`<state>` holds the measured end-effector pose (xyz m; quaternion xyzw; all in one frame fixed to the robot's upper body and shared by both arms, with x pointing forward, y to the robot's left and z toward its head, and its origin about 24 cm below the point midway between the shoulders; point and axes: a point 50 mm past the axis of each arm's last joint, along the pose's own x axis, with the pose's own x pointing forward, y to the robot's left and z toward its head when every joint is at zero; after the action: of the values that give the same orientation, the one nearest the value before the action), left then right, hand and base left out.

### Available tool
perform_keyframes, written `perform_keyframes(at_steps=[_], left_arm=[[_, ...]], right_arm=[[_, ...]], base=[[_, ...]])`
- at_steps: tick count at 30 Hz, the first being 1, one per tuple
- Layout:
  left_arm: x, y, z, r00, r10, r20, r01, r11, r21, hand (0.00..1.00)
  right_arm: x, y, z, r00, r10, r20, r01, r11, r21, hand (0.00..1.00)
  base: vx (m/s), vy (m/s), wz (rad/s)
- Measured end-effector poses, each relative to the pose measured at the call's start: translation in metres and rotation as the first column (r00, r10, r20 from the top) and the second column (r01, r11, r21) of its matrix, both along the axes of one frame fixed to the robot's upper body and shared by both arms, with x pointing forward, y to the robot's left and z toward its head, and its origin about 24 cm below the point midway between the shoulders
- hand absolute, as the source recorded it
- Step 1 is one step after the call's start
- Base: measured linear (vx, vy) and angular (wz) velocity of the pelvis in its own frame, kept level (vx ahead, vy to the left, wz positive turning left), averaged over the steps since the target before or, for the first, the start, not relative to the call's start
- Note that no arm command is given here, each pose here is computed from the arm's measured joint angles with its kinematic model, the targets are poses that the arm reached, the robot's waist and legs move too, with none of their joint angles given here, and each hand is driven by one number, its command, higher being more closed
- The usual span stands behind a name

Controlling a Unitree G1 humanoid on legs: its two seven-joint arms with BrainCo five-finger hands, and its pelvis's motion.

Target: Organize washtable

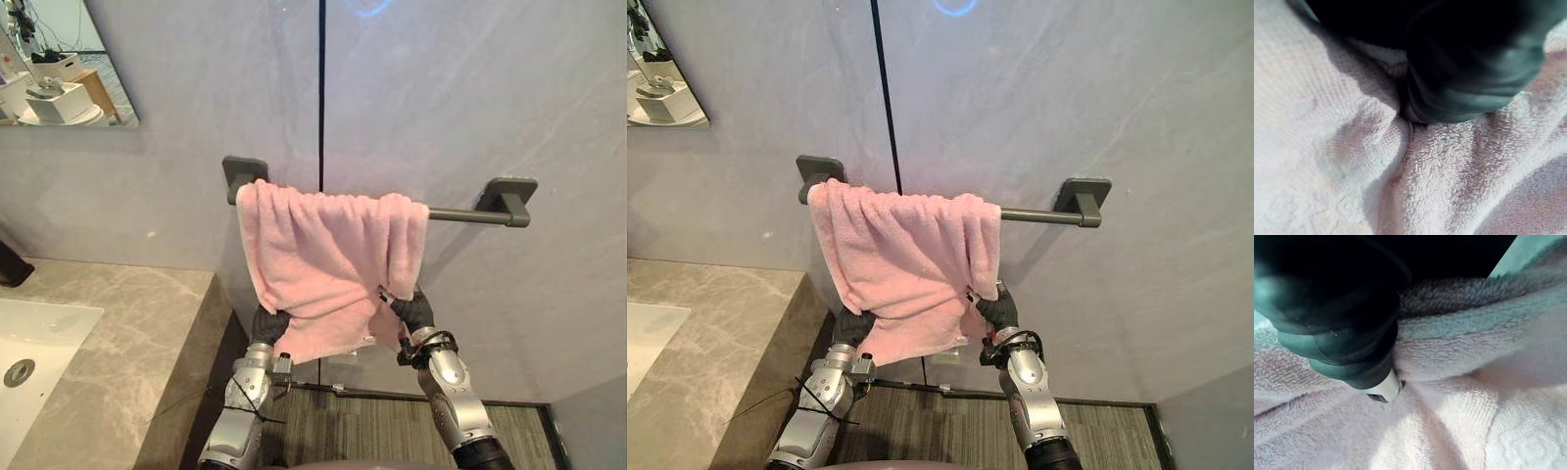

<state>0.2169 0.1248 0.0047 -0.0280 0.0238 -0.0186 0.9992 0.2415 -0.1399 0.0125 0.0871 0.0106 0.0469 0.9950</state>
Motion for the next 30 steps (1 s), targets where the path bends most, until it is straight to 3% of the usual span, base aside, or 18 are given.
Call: perform_keyframes(at_steps=[20,30], left_arm=[[0.010,-0.028,0.019,0.988,-0.127,0.083,0.129,0.992,-0.016,1.00],[0.013,-0.030,0.017,0.988,-0.135,0.072,0.136,0.991,-0.009,1.00]], right_arm=[[-0.002,-0.024,0.009,0.989,-0.141,0.037,0.141,0.990,0.020,1.00],[-0.003,-0.028,0.007,0.988,-0.155,0.030,0.154,0.988,0.015,1.00]], base=[[0.00,-0.004,-0.10],[0.00,-0.001,-0.02]])
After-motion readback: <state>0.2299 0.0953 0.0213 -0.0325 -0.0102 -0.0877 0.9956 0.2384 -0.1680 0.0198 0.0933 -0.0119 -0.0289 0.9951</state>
